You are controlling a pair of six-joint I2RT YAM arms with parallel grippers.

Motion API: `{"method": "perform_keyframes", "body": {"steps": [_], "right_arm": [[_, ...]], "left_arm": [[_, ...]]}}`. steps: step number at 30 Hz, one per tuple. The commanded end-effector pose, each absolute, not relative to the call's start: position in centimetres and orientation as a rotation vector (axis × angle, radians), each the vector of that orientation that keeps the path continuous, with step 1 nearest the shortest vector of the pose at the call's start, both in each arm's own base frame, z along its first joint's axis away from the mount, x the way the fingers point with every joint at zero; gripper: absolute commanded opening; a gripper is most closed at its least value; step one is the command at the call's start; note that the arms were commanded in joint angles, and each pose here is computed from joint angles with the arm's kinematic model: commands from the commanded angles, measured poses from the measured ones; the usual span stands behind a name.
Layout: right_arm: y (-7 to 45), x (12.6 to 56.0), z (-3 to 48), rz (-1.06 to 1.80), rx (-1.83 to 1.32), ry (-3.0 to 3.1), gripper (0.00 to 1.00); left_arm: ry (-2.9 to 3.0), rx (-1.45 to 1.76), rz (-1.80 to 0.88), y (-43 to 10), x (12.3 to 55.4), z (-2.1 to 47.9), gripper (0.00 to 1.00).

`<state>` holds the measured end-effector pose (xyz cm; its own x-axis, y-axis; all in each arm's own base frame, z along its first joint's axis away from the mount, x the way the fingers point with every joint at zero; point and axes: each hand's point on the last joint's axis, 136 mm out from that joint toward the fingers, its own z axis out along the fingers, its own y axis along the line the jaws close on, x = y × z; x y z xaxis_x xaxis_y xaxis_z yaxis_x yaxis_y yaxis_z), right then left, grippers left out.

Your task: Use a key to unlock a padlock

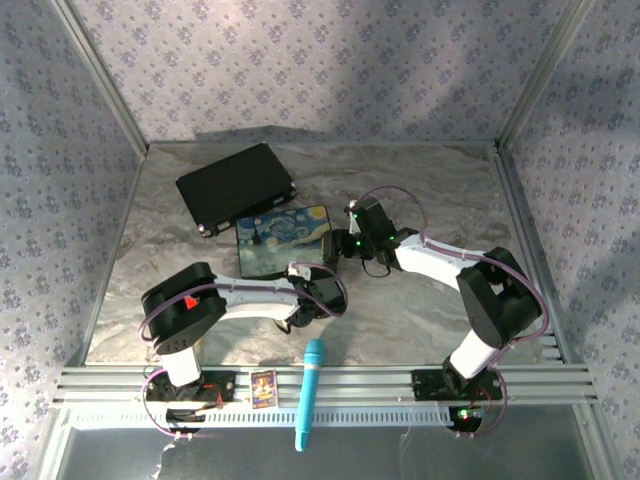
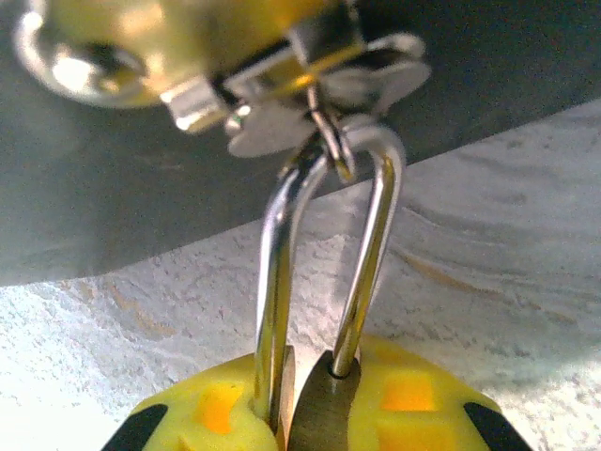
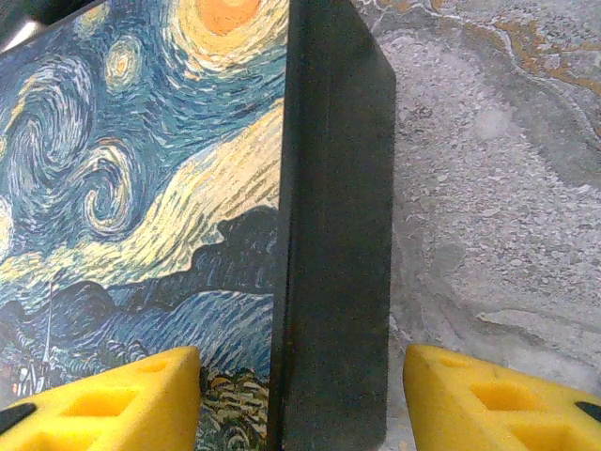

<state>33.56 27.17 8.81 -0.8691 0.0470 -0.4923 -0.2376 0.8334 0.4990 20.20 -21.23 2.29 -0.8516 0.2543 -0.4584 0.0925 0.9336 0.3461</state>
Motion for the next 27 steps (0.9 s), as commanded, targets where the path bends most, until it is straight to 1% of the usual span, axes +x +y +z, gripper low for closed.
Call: {"method": "perform_keyframes", "body": {"steps": [1, 4, 7, 9, 11, 14, 25, 27], "right_arm": [[22.5, 29.6, 1.2, 0.467, -0.076, 2.811, 0.58], [22.7, 29.6, 1.2, 0.474, -0.075, 2.811, 0.58], [22.9, 29.6, 1.3, 0.480, -0.075, 2.811, 0.58], [23.1, 29.7, 1.4, 0.482, -0.081, 2.810, 0.58], [23.1, 29.7, 1.5, 0.479, -0.083, 2.809, 0.58], [23.0, 29.8, 1.6, 0.468, -0.079, 2.807, 0.58], [23.4, 29.6, 1.2, 0.472, -0.083, 2.813, 0.58], [23.4, 29.6, 1.0, 0.471, -0.087, 2.817, 0.58]], "left_arm": [[2.691, 0.302, 0.578, -17.8, 17.7, 1.2, 0.09], [2.674, 0.258, 0.670, -16.1, 18.4, 1.4, 0.08], [2.639, 0.261, 0.699, -15.5, 19.2, 1.0, 0.11], [2.612, 0.308, 0.709, -16.0, 19.4, 1.0, 0.16], [2.618, 0.347, 0.704, -16.6, 19.2, 0.5, 0.25], [2.645, 0.390, 0.618, -18.0, 18.6, -0.4, 0.29], [2.645, 0.395, 0.448, -18.9, 17.8, 1.9, 0.30], [2.653, 0.395, 0.386, -19.6, 17.7, 1.9, 0.27]]}}
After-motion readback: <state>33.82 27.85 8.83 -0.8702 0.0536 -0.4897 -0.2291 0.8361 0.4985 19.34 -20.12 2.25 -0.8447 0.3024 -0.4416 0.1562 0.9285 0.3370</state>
